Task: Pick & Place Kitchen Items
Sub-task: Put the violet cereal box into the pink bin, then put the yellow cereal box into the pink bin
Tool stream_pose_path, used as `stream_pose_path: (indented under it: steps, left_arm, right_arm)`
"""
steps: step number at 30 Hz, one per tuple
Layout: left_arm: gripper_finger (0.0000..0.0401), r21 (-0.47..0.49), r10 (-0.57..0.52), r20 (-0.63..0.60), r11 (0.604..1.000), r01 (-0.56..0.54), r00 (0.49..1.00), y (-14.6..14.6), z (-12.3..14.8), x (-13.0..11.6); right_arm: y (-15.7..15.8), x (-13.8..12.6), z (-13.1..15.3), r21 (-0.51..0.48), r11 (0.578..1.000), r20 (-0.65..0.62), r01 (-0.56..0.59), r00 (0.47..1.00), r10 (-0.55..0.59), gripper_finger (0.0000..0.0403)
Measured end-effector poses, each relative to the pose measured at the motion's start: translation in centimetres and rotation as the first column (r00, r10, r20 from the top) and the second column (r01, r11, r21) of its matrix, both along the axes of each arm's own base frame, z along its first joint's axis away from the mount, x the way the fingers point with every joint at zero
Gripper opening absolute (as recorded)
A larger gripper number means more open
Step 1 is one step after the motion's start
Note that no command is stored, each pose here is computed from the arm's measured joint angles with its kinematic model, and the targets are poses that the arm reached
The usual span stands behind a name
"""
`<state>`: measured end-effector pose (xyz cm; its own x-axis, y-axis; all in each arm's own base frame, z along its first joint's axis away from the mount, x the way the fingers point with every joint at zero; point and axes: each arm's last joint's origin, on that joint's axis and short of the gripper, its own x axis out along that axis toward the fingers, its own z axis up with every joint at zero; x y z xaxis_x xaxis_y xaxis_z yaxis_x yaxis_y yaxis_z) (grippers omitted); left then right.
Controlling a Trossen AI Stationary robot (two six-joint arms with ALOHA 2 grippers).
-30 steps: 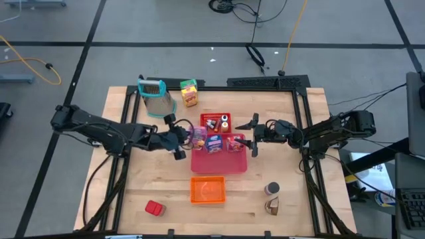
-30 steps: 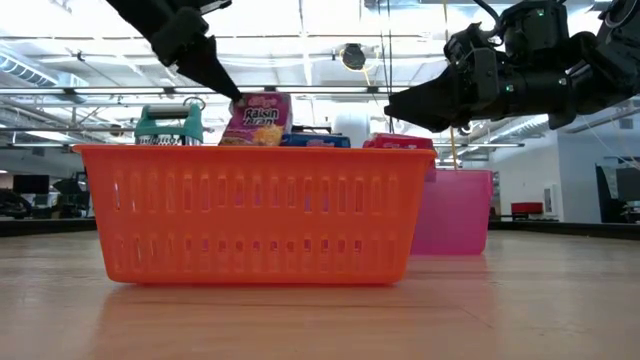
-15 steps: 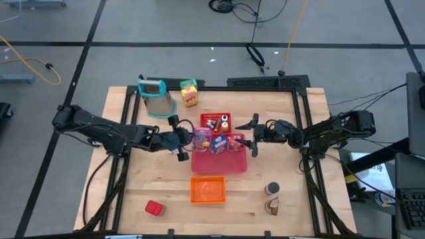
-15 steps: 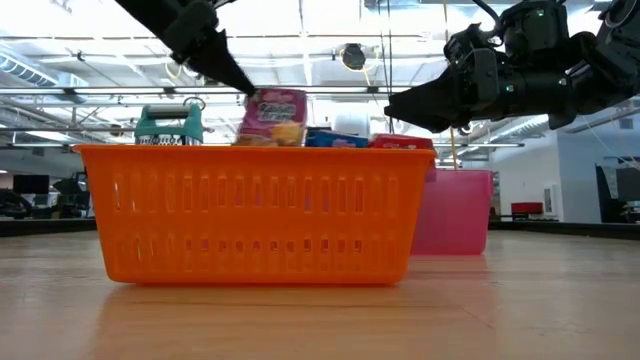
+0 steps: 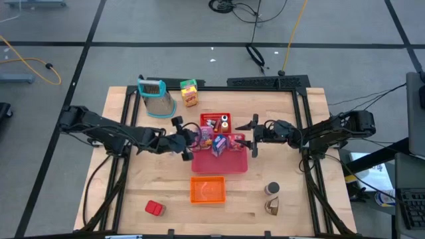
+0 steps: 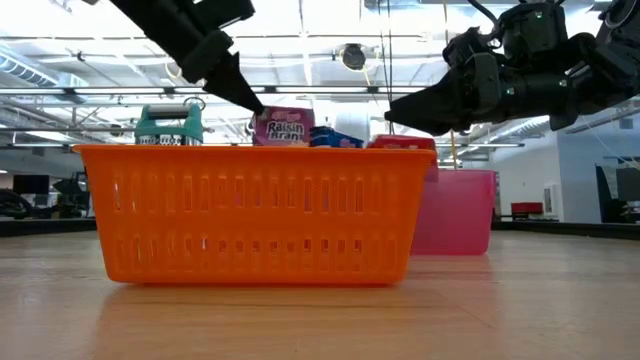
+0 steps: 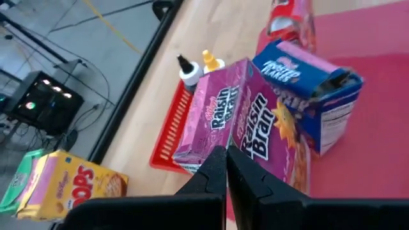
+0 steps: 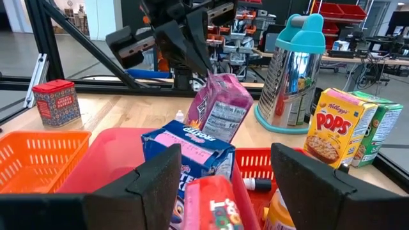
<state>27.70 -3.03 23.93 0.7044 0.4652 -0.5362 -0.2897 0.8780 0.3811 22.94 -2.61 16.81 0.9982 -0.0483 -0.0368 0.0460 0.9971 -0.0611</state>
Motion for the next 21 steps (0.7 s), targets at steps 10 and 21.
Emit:
stream_pose_path:
  steps: [10, 21]
  left_arm:
    - [0.0016, -0.018, -0.026, -0.03, 1.0, 0.025, 0.999, -0.38, -0.25, -0.22]
    - [0.0078, -0.019, -0.02, -0.027, 1.0, 0.019, 0.999, -0.38, -0.24, -0.22]
  right_arm:
    - [0.0, 0.0, 0.05, -0.001, 1.0, 0.005, 0.0, 1.0, 0.0, 0.0233]
    - [0.0, 0.0, 0.05, -0.001, 1.0, 0.005, 0.0, 1.0, 0.0, 0.0233]
